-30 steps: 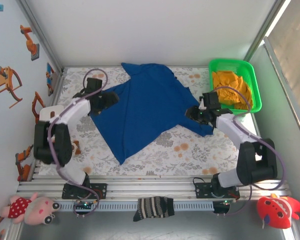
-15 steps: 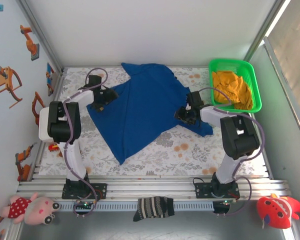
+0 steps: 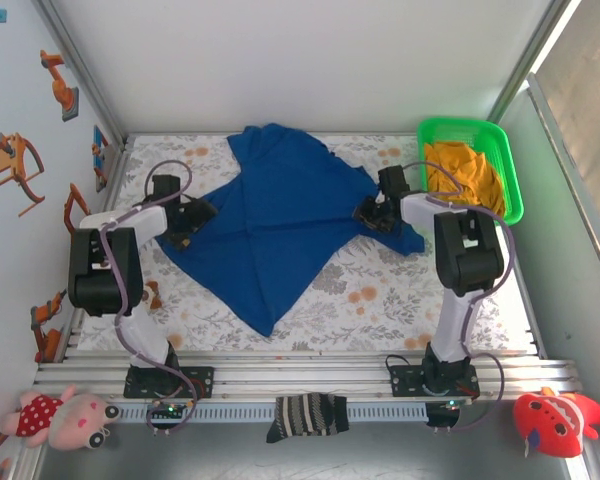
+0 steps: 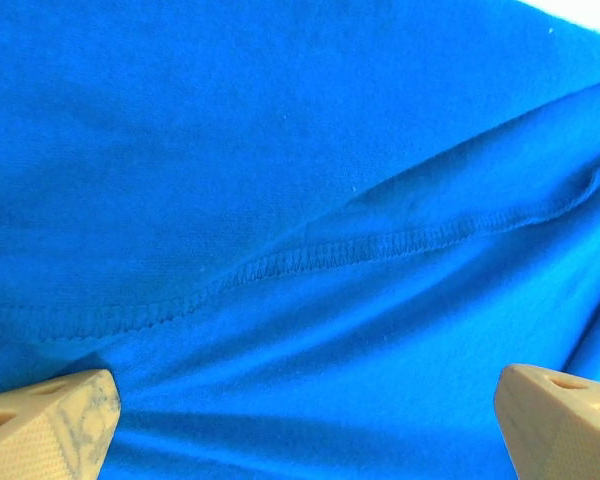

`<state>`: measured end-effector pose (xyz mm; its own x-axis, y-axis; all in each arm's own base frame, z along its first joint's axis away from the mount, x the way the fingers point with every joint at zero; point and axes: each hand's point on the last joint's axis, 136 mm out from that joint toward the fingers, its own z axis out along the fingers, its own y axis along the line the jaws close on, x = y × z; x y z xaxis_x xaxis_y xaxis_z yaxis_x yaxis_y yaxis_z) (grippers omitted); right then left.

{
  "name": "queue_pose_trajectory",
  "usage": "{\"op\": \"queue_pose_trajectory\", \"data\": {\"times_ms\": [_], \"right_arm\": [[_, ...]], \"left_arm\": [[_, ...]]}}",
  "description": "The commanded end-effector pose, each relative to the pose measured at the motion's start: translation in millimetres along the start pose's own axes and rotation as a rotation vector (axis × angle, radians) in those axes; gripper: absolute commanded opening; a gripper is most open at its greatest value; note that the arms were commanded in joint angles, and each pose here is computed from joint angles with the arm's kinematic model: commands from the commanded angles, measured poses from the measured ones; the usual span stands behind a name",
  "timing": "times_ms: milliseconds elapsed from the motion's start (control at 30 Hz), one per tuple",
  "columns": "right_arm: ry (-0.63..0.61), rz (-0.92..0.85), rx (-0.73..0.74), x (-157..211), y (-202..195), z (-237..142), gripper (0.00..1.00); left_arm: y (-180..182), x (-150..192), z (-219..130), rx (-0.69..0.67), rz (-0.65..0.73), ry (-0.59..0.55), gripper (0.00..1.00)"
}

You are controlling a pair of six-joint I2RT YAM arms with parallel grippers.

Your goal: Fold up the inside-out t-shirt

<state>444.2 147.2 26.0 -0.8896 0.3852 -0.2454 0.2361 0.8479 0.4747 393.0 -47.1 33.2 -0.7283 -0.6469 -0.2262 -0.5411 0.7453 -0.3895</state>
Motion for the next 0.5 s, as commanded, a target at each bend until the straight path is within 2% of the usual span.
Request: {"op": "queue_pose_trajectory", "data": {"times_ms": [0,233,367,467], "right_arm": [[0.062,0.019,0.100,-2,-26,14,0.37],[0.052,0.029,0.119,-50,-27,21,0.36],[0.036,0.016,0.068,-74,-18,15,0.37],[-0.003,-0.027,-0.026,-87,7,-13,0.37]], "left_arm": [[50,41,-6,-0.129,-0.097,0.080,0.97],[62,93,-39,-0.075,-0.161,0.049,0.97],[41,124,-62,0.001,-0.127,0.023,0.97],[19,128,-84,0.060,-0.085,-0.028,0.97]]}}
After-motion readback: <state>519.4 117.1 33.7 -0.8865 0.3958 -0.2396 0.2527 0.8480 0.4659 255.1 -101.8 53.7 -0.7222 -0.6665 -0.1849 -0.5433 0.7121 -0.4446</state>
